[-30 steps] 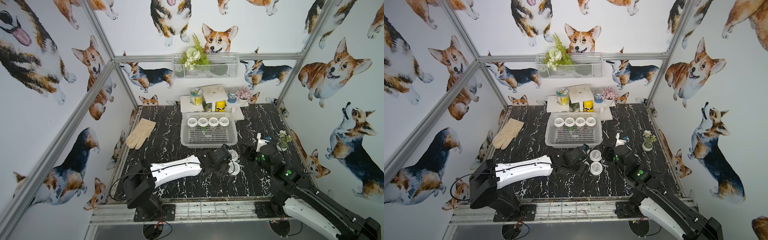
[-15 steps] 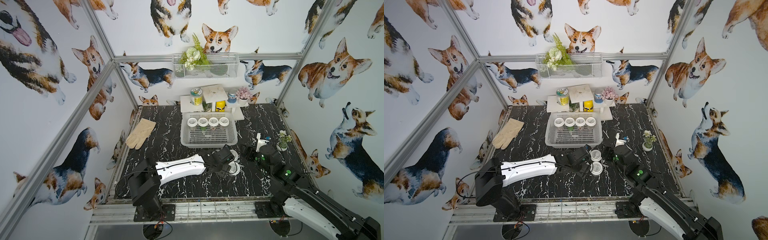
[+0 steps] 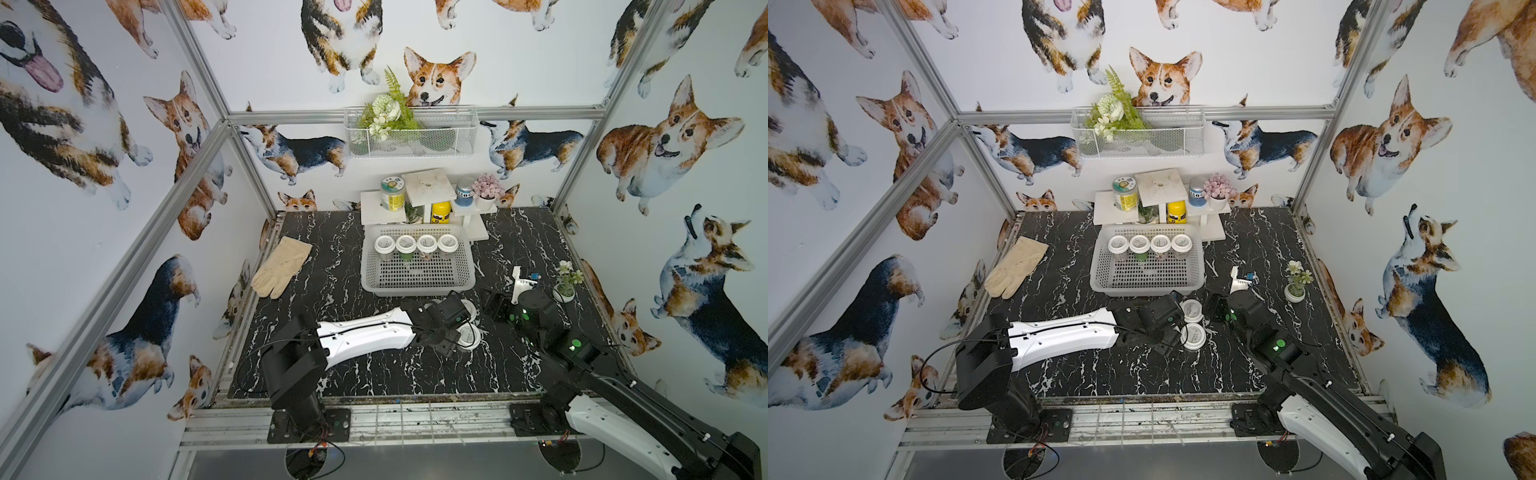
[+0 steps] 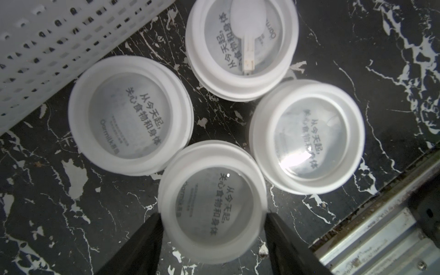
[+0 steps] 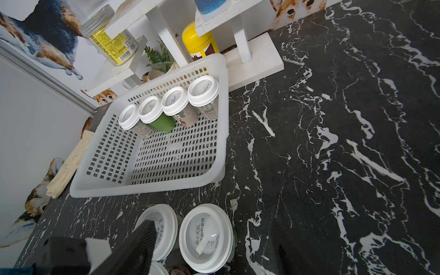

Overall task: Put the yogurt in the basket
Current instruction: Pick up the yogurt from the center of the board.

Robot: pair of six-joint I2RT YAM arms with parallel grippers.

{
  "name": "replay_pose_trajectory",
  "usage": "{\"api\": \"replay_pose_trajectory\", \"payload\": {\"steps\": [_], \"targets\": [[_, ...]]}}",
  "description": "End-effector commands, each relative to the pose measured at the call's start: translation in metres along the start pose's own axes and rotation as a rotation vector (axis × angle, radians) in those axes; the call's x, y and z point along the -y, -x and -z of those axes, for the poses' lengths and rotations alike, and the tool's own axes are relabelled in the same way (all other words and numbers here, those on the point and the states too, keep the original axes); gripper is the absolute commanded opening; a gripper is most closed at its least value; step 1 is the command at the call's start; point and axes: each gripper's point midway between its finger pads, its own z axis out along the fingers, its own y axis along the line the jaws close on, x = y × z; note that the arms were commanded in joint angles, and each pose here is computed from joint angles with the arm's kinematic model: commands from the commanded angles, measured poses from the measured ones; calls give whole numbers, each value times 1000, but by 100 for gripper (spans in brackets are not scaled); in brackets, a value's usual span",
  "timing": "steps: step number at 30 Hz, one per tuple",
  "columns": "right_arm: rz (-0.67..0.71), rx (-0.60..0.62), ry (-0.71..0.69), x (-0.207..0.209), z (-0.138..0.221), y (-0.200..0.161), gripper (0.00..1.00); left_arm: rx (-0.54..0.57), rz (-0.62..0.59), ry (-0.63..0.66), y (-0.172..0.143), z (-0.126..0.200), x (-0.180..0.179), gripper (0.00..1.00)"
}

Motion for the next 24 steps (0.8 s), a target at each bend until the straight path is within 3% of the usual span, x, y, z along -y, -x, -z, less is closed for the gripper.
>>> {"api": "replay_pose_trajectory", "payload": {"steps": [1, 15, 24], "targets": [[12, 13, 14, -4, 0, 4, 81, 5, 3, 15, 2, 2, -3, 70], [13, 15, 18, -4, 1, 5, 81, 4, 1, 39, 0, 5, -8, 66], [12, 17, 19, -4, 1, 5, 81, -10, -1, 49, 0, 1, -8, 71]]}}
